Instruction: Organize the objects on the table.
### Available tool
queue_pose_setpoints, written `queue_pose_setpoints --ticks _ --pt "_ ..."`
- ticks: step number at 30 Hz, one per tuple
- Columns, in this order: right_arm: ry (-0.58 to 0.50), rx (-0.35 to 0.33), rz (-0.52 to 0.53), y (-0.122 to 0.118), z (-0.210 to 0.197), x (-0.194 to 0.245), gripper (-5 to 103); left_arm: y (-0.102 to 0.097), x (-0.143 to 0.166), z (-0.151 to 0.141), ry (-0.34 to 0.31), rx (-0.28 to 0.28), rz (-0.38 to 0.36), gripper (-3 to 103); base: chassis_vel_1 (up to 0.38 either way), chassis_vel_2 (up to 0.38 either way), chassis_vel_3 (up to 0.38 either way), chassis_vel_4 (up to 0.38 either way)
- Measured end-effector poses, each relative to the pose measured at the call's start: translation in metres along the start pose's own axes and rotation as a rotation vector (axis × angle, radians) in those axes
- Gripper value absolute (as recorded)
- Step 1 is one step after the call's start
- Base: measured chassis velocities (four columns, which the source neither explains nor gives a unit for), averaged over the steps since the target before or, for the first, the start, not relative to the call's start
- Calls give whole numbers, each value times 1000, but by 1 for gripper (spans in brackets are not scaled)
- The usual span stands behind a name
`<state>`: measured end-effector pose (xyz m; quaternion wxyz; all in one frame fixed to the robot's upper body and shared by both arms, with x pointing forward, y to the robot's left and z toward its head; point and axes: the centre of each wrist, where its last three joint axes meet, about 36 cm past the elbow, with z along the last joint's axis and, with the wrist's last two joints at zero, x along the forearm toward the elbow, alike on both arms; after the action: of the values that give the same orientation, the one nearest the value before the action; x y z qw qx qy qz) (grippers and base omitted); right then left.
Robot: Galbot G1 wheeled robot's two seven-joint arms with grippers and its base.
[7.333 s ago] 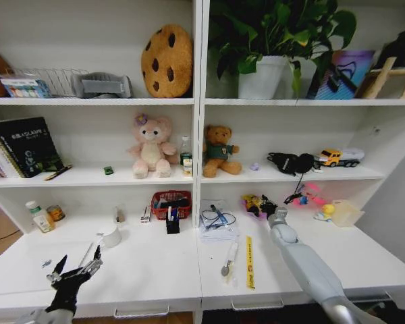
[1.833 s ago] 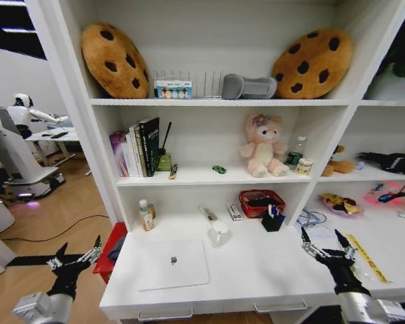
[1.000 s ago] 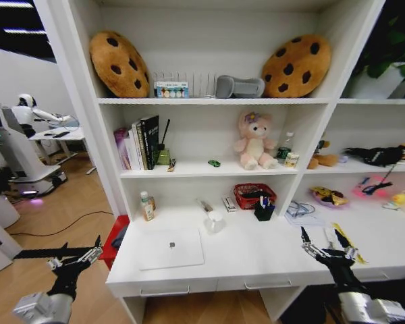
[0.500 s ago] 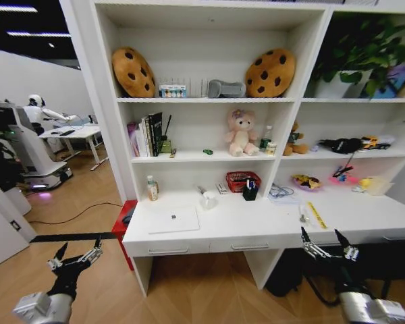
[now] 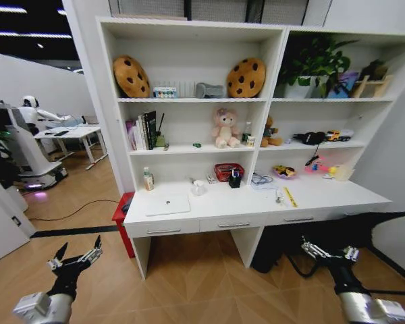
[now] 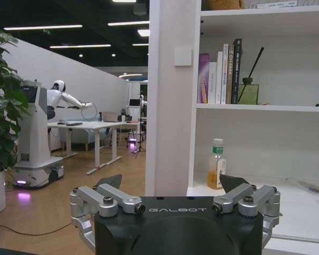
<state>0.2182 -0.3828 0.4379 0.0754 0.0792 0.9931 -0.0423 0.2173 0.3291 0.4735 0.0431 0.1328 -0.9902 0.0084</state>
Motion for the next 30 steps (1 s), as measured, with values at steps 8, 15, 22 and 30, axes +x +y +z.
queue_pose_setpoints --ticks 8,15,22,30 --pt "1 0 0 0 0 0 100 0 0 0 0 0 0 100 -10 26 12 -8" --pt "1 0 0 0 0 0 100 0 0 0 0 0 0 100 0 0 0 0" --pt "0 0 0 0 0 0 100 0 0 0 0 0 0 100 0 0 0 0" --pt "1 0 0 0 0 0 100 0 0 0 0 0 0 100 0 0 0 0"
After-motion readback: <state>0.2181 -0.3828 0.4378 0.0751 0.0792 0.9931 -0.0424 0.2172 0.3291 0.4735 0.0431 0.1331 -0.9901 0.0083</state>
